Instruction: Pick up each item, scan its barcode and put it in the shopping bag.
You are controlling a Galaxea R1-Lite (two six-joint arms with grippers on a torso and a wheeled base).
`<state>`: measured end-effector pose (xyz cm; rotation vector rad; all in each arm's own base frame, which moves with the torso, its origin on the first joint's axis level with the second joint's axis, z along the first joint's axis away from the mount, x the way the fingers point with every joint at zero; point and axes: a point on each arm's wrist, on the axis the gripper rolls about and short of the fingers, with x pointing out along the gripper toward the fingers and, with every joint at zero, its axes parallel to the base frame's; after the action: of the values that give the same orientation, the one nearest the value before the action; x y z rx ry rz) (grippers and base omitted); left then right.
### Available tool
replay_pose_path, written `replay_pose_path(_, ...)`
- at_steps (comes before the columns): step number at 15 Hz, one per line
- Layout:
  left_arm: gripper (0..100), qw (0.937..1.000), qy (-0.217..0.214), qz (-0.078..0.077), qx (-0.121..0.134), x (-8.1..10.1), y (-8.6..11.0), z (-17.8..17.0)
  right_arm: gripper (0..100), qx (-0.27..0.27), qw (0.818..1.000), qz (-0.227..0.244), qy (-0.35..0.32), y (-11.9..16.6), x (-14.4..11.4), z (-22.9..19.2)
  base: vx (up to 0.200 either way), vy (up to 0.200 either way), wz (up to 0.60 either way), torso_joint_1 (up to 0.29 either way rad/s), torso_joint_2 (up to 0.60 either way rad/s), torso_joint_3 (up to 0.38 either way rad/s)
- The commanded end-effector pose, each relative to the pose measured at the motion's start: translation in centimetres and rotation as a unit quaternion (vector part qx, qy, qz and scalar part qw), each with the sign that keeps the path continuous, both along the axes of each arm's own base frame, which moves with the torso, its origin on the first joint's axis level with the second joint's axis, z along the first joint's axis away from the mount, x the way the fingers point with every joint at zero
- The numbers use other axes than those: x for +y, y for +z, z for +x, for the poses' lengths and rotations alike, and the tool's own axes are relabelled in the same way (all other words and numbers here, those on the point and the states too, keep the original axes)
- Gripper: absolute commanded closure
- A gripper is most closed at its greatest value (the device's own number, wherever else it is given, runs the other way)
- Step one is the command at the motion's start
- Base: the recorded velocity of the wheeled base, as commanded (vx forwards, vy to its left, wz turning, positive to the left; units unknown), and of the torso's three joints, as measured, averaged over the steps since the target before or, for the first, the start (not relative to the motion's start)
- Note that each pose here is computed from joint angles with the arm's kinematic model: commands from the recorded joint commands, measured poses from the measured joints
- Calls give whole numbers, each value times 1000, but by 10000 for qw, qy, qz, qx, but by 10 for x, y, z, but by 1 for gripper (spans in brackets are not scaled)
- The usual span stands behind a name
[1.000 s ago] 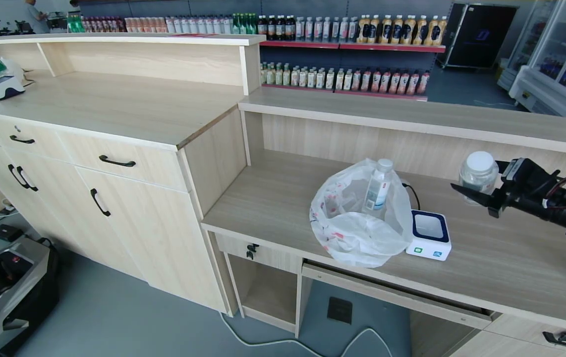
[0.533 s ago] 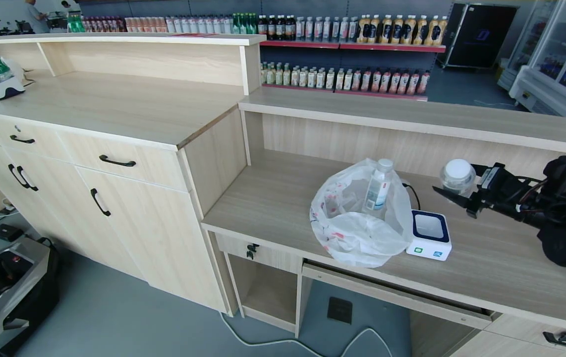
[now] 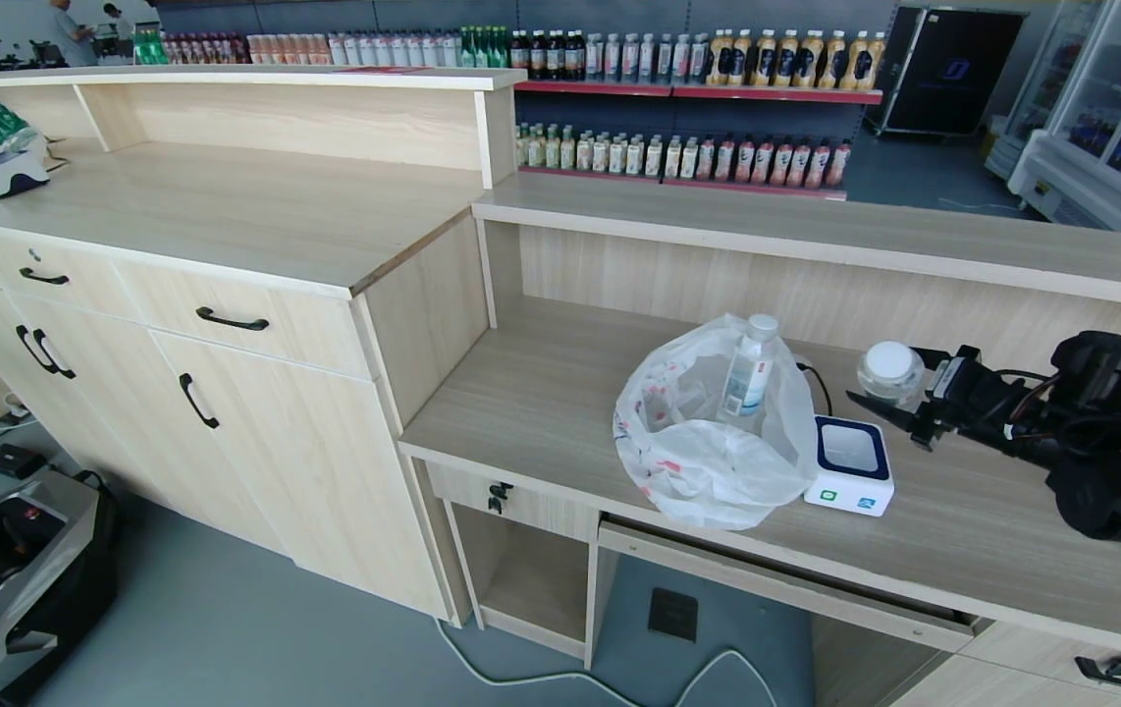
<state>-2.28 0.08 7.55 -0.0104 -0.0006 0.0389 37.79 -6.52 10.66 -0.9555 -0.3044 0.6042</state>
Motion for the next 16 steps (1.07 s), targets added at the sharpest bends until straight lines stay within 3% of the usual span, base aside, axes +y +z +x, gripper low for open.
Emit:
replay_pose_path(1, 0, 10000, 5, -2, 2, 0, 0, 0, 100, 45, 10000, 16, 12, -5, 0, 3, 0, 0, 0, 0, 0, 0)
replay_pose_path(9, 0, 10000, 5, -2, 2, 0, 0, 0, 100, 164, 9996, 76, 233, -20, -1, 12, 0, 0, 0, 0, 0, 0)
replay_pose_path(16, 0, 10000, 5, -2, 2, 0, 0, 0, 100, 43, 9994, 187, 301, -11, 2, 24, 0, 0, 0, 0, 0, 0)
